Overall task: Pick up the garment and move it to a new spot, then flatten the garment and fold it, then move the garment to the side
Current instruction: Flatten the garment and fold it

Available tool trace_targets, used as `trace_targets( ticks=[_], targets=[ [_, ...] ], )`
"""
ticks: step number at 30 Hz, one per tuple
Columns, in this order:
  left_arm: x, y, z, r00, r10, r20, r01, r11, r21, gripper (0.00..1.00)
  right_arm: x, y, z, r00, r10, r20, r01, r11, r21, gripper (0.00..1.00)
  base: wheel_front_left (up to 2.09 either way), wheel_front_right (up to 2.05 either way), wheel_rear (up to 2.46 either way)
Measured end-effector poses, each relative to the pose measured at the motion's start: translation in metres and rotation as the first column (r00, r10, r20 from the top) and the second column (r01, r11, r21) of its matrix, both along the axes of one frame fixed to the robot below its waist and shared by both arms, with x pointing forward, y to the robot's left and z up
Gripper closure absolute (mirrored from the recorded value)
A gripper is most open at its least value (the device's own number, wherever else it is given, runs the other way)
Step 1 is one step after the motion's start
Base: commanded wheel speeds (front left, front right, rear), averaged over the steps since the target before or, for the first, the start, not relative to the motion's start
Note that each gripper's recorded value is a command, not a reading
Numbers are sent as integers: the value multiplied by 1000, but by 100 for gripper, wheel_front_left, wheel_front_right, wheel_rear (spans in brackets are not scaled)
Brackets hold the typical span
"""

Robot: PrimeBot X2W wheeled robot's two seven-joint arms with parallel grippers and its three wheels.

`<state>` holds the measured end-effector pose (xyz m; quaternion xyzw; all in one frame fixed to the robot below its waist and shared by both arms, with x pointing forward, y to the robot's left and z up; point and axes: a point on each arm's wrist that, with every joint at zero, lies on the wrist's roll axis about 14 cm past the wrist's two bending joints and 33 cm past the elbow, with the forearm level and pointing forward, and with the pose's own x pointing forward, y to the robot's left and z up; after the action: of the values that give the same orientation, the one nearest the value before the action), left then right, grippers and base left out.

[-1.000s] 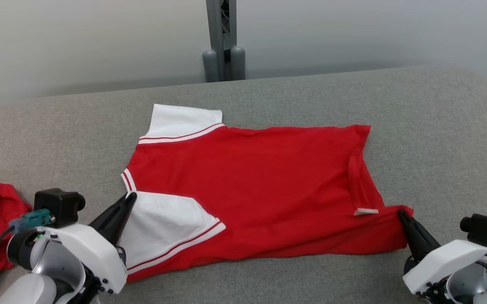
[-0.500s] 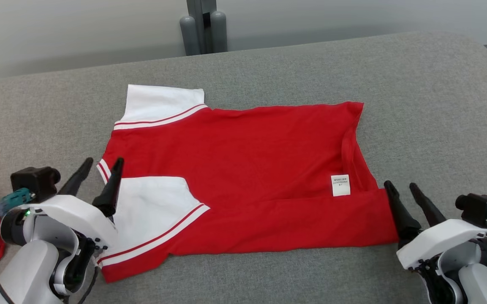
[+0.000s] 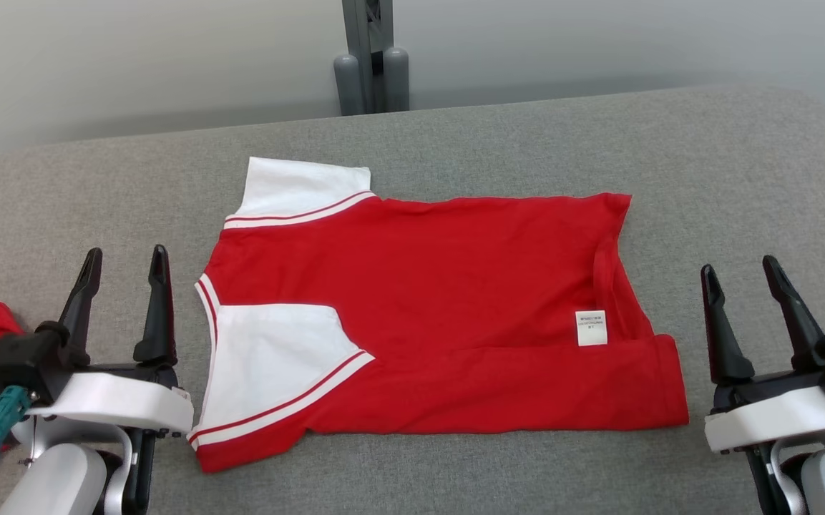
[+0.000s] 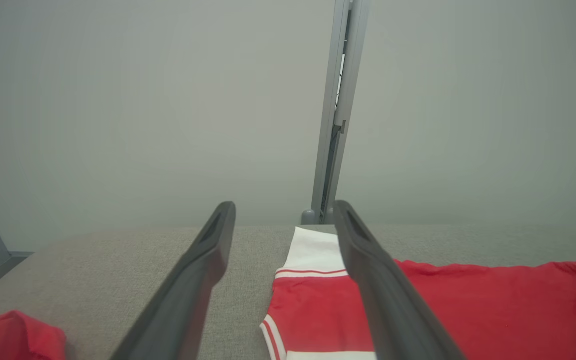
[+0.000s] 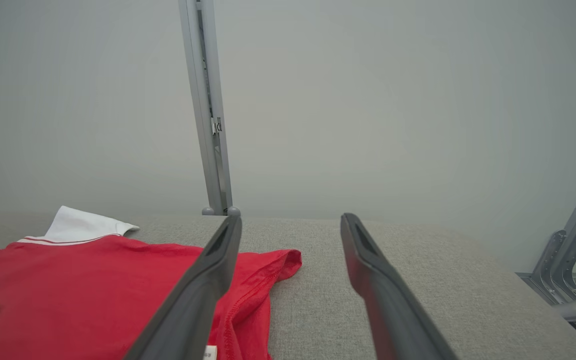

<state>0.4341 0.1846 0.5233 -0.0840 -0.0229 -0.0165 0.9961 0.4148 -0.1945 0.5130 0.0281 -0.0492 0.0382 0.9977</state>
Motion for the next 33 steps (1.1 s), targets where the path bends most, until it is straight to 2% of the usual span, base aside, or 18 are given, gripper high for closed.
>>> trace_targets(
  ticks=[4,14,33],
  targets=[
    [-19,-1,6,1000,6,17,-6,1000,23,0,-10,12,3,1000,17,12,-17,1000,-22,0,0,0,0],
    [-62,-15,-15,999,-2,-53,2,1000,11,0,-38,24,-14,999,27,-44,-28,1000,-12,0,0,0,0],
    [-75,-15,-25,994,-2,-107,5,1000,27,0,-50,19,-26,996,5,-94,-5,1000,3,0,0,0,0]
  ],
)
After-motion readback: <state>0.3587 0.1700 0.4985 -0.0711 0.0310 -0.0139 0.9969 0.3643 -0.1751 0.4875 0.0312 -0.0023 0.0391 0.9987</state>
